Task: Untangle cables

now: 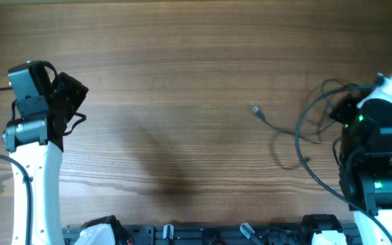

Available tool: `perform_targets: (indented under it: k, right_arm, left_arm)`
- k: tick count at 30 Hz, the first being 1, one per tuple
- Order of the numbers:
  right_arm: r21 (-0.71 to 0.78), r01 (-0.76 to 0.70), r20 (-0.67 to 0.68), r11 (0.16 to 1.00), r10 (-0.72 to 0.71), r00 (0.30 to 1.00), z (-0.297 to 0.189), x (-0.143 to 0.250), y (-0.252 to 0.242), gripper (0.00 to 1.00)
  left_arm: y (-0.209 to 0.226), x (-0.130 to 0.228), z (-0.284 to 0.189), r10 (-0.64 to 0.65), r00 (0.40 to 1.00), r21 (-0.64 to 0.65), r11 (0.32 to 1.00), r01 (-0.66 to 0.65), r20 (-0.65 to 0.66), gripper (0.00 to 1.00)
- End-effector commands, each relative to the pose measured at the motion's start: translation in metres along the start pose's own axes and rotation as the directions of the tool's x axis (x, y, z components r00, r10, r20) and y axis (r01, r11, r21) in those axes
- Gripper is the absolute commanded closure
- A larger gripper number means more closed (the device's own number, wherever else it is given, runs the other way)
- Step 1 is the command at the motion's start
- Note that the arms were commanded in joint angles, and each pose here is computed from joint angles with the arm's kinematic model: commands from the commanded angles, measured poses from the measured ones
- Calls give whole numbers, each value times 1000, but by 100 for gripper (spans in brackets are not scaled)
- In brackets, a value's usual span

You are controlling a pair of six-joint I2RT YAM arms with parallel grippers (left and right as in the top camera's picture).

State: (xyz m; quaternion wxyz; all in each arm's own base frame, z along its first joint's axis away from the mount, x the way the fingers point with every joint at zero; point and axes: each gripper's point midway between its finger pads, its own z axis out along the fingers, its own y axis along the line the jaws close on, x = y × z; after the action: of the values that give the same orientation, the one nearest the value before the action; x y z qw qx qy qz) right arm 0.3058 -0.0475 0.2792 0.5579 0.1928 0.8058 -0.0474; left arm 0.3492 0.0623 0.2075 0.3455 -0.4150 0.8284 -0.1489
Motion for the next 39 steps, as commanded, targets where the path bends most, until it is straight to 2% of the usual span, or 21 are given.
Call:
perform_targets:
  k: [1,3,4,5,6,7,8,10,14,16,17,19,22,27,30,32,34,38,39]
  right_arm:
    - [-662,-44,-172,749,-94,981,-22,31,124,95]
    - [-866,-106,-227,489,-196,954,-49,54,178,95]
    - [-899,-134,-253,418,-244,936,-59,68,195,93]
    - [-911,-148,-271,385,-287,919,-65,83,207,85]
    - [-941,-110,-240,319,-402,884,-74,116,226,64]
    - [-941,-91,-236,325,-439,867,-71,130,231,36]
    - [-919,-81,-269,386,-462,845,-59,147,234,0]
    - [-846,-83,-349,527,-428,834,-32,157,227,0]
    - [-618,-68,-391,783,-231,891,15,127,184,0]
    - [-506,-119,-396,854,-108,912,22,106,157,0]
    - [-469,-145,-398,871,-61,915,21,98,146,0]
    - [-421,-190,-390,887,13,921,14,83,126,0]
    - [-342,-187,-383,921,45,922,1,78,97,0]
    - [-237,-148,-377,960,49,925,-3,82,71,0]
    - [-232,-147,-389,961,47,920,-4,86,70,0]
    - [-214,-178,-414,960,76,907,-6,90,69,0]
    - [-192,-191,-440,963,90,894,-6,96,67,0]
    - [-177,-182,-521,967,65,851,-1,118,68,0]
    - [-178,-183,-549,967,57,834,1,126,71,0]
  left_arm:
    - [-35,29,2,-5,986,174,984,34,-166,96]
    - [-48,42,9,25,976,211,977,22,-215,93]
    - [-48,46,13,29,973,207,978,19,-228,91]
    - [-48,49,17,31,970,201,980,18,-241,87]
    - [-47,54,23,33,965,190,982,18,-260,76]
    - [-47,57,26,35,961,185,983,16,-273,70]
    - [-48,62,29,40,956,187,982,16,-291,60]
    - [-53,74,31,53,939,208,978,20,-339,39]
    - [-69,98,26,102,907,262,965,10,-408,23]
    - [-77,115,23,143,890,279,960,-18,-434,13]
    - [-82,124,21,167,880,292,956,-33,-446,12]
    - [-92,146,17,226,857,315,946,-78,-463,13]
    - [-103,179,20,319,841,308,932,-193,-438,18]
    - [-134,265,29,489,729,423,856,-296,-479,22]
    - [-143,325,48,506,677,442,850,-287,-535,18]
    - [-141,352,63,491,662,429,861,-272,-566,18]
    - [-139,363,76,498,655,433,858,-277,-568,19]
    - [-136,364,88,474,679,402,873,-277,-561,39]
    - [-138,364,88,459,686,397,880,-262,-565,41]
